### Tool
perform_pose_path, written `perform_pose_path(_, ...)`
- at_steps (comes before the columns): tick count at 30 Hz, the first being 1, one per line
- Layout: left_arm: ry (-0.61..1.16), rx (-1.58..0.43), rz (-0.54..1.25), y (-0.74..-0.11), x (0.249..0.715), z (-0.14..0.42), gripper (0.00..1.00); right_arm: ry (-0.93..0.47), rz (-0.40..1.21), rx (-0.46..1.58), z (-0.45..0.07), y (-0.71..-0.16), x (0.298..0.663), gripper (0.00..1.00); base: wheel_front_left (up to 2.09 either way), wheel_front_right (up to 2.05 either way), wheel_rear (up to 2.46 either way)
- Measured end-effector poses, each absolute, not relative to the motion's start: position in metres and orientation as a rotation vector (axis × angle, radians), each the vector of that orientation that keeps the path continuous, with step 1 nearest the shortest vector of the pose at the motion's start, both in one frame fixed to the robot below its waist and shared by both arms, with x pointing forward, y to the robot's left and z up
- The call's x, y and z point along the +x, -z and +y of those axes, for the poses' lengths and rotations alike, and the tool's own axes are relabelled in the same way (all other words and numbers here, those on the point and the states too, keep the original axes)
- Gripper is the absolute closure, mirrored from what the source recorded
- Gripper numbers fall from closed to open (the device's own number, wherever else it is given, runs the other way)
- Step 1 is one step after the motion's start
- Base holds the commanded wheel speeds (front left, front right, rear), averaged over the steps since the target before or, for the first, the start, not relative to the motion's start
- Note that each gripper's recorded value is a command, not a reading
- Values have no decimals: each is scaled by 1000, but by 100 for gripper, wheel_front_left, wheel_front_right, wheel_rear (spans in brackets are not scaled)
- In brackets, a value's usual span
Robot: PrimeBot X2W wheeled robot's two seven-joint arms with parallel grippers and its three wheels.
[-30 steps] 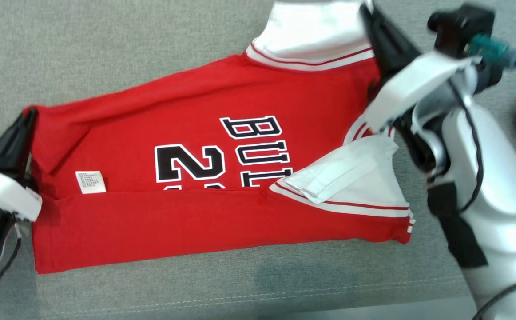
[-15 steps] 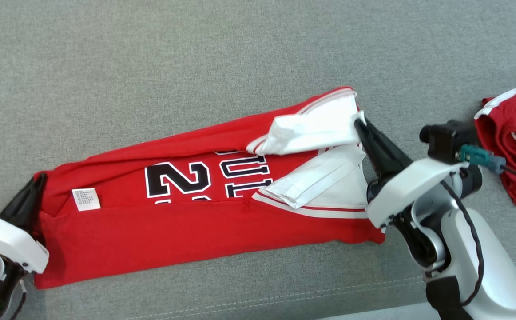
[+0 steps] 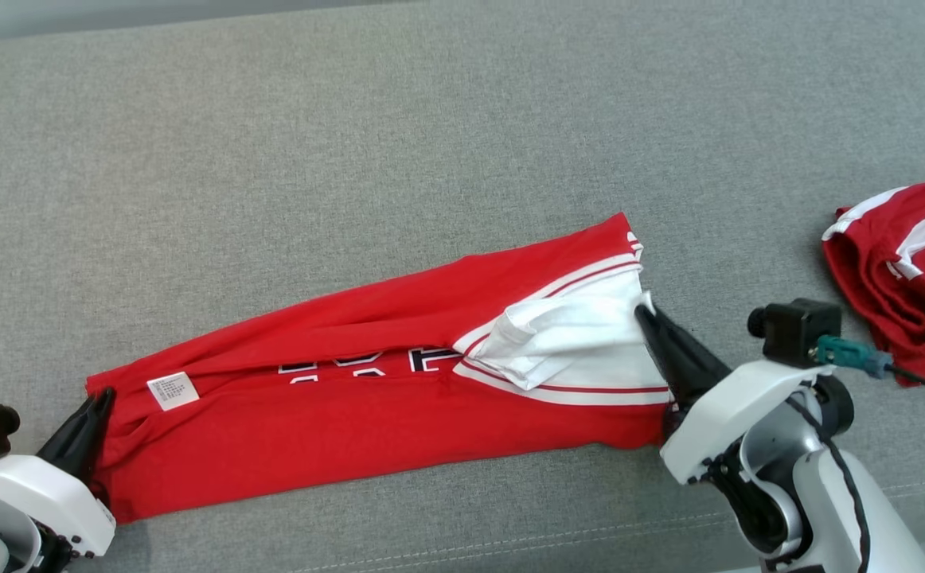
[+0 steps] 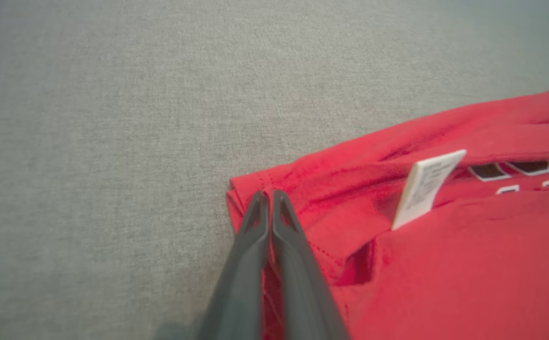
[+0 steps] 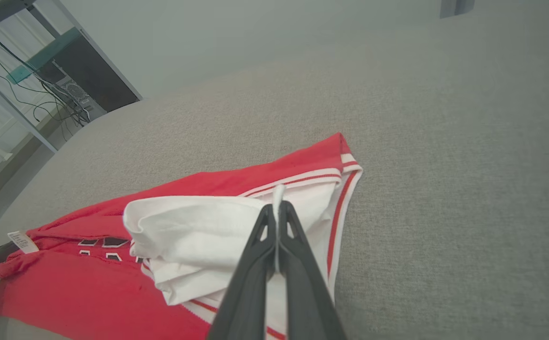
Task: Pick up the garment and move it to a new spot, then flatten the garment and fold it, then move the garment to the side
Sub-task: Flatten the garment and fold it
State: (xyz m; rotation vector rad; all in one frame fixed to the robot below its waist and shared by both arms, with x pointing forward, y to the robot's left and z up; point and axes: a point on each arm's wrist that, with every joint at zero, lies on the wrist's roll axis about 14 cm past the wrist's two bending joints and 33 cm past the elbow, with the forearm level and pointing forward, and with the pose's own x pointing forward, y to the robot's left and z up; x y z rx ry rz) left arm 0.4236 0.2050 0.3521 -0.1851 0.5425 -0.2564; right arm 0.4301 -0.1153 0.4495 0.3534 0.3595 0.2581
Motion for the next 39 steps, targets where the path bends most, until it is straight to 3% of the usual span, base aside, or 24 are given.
perform_pose_path(1, 255, -180, 543, -352, 422, 206, 0, -260, 374, 355, -114, -447, 427, 98, 0, 0, 0)
perform_pose_path(2, 250, -180, 546, -351, 421, 206, 0, -260, 389, 365, -114, -444, 423, 98, 0, 0, 0)
perform_pose_path(4, 245, -171, 545, -351, 420, 208, 0, -248, 420, 382, -116, -436, 417, 0, 0, 0, 0)
perform_pose_path(12, 104, -105, 458, -371, 417, 253, 0, -119, 314, 395, -157, -449, 414, 0, 0, 0, 0)
perform_pose_path(18, 49, -145, 391, -381, 398, 250, 0, -71, 262, 373, -169, -452, 413, 0, 0, 0, 0)
perform_pose_path(39, -44, -220, 330, -392, 359, 258, 0, -144, 473, 382, -112, -371, 431, 0, 0, 0, 0)
